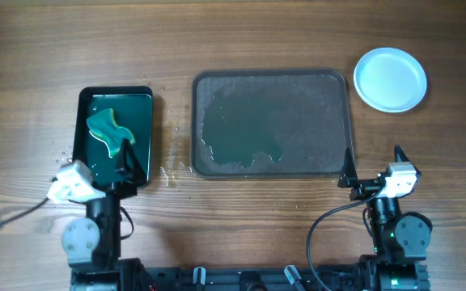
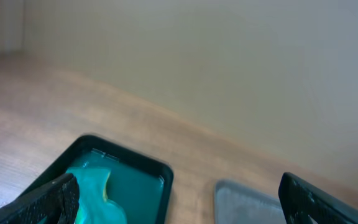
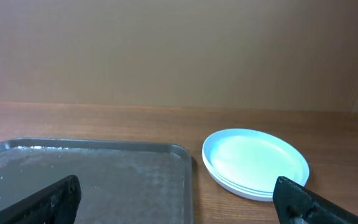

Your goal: Clean dirty plates on tray and stack at the side

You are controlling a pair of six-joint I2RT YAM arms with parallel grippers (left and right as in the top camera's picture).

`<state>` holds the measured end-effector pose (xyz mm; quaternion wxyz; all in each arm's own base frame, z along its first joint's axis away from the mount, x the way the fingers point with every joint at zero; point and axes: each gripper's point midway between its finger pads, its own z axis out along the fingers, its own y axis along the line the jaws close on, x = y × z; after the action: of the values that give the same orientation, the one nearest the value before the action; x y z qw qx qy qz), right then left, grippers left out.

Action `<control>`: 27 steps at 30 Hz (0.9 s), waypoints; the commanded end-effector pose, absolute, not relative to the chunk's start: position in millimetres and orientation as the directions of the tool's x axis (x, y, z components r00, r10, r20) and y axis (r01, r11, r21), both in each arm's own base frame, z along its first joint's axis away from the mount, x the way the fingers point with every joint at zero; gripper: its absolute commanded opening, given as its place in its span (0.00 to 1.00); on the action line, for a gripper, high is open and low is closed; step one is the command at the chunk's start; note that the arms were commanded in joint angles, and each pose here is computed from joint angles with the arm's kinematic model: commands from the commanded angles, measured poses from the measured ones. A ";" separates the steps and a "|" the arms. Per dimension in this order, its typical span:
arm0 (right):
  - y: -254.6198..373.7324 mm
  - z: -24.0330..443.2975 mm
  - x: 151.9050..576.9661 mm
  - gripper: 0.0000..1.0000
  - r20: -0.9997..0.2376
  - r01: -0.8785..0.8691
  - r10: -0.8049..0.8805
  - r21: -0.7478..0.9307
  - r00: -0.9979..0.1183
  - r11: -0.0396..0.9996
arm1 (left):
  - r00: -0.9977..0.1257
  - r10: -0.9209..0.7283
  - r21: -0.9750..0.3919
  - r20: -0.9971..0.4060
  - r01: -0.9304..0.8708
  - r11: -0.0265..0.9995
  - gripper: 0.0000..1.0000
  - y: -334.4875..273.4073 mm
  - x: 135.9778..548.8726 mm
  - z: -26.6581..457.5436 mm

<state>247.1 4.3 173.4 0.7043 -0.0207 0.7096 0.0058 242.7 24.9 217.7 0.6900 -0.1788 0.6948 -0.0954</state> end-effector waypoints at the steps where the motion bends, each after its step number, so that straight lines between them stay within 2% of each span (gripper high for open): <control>1: 0.2 175.3 246.7 1.00 -1.000 -0.015 -0.026 -0.026 0.002 1.000 | 0.072 -0.352 -0.355 -0.933 -0.045 0.934 1.00 16.4 242.2 199.9; 6: 0.2 175.3 246.7 1.00 -1.000 -0.015 -0.026 -0.026 0.002 1.000 | 0.062 -0.354 -0.357 -0.933 -0.033 0.934 1.00 13.8 246.0 186.5; 11: 0.1 175.3 246.7 1.00 -1.000 -0.015 -0.026 -0.026 0.002 1.000 | -0.060 -0.354 -0.350 -0.933 -0.060 0.935 1.00 9.4 245.8 156.0; 27: 0.1 175.3 246.7 1.00 -1.000 -0.015 -0.026 -0.026 0.002 1.000 | -0.071 -0.330 -0.328 -0.941 -0.027 0.944 1.00 2.4 246.1 156.6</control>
<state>247.1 4.3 173.4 0.7043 -0.0207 0.7096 0.0058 246.2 7.0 157.6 0.6702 -0.1400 0.7201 -0.1121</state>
